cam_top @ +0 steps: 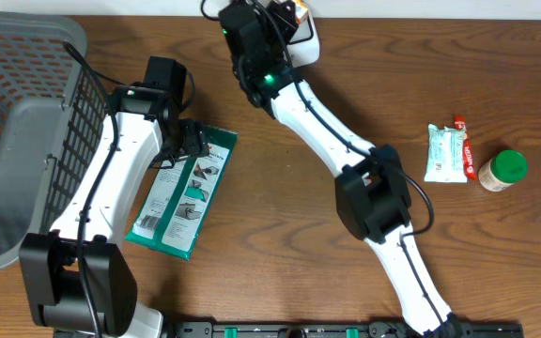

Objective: Scan the item barcode
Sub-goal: 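Raise the Kleenex pack and hold it under the white scanner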

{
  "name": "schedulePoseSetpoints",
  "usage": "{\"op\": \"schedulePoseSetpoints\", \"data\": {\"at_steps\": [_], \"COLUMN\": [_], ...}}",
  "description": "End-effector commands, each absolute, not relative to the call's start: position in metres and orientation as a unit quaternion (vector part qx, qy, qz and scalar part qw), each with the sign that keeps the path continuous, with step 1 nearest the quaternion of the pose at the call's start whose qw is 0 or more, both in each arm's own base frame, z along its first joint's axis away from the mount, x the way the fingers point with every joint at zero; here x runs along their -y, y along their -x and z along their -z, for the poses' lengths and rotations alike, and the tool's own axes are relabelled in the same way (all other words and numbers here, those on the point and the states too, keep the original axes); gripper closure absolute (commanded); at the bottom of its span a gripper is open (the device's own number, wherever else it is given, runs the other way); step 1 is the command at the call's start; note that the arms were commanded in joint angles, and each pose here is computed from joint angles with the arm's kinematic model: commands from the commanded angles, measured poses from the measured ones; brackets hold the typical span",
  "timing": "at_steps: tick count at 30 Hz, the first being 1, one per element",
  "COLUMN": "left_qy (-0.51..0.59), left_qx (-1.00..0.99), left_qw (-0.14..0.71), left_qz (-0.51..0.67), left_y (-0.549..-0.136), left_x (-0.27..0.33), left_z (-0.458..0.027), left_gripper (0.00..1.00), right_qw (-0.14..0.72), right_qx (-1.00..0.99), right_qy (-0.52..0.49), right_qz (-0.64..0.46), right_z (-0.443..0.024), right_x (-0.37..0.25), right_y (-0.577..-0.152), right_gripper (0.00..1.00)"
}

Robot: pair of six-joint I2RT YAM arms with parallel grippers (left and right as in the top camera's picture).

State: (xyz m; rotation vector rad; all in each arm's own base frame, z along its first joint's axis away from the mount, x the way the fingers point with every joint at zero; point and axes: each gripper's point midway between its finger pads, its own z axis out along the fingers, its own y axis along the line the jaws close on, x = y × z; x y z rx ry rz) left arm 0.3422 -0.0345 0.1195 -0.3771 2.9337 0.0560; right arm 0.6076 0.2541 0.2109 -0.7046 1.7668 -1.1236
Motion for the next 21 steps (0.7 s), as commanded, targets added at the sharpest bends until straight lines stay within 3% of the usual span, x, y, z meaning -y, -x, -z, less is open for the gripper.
{"op": "schedulePoseSetpoints", "data": {"at_steps": [1, 8, 21], "left_qy": [0.128, 0.128, 0.128], "left_qx": [-0.987, -0.987, -0.987], "left_qw": [0.098, 0.098, 0.098], "left_qz": [-0.021, -0.021, -0.021], "left_y": [-0.345, -0.345, -0.345], "left_x": [0.033, 0.033, 0.033], "left_z": [-0.125, -0.125, -0.125], "left_gripper": [0.13, 0.13, 0.13], "right_qw": [0.41, 0.4, 0.432], "right_qx": [-0.711, -0.731, -0.726], "right_qy": [0.299, 0.293, 0.281], "right_qz": [0.487, 0.469, 0.455], "right_z": [-0.174, -0.122, -0.128], "right_x": [-0.23, -0.218, -0.227], "right_y": [-0.625, -0.636, -0.642], "right_gripper": [0.99, 0.99, 0.99]}}
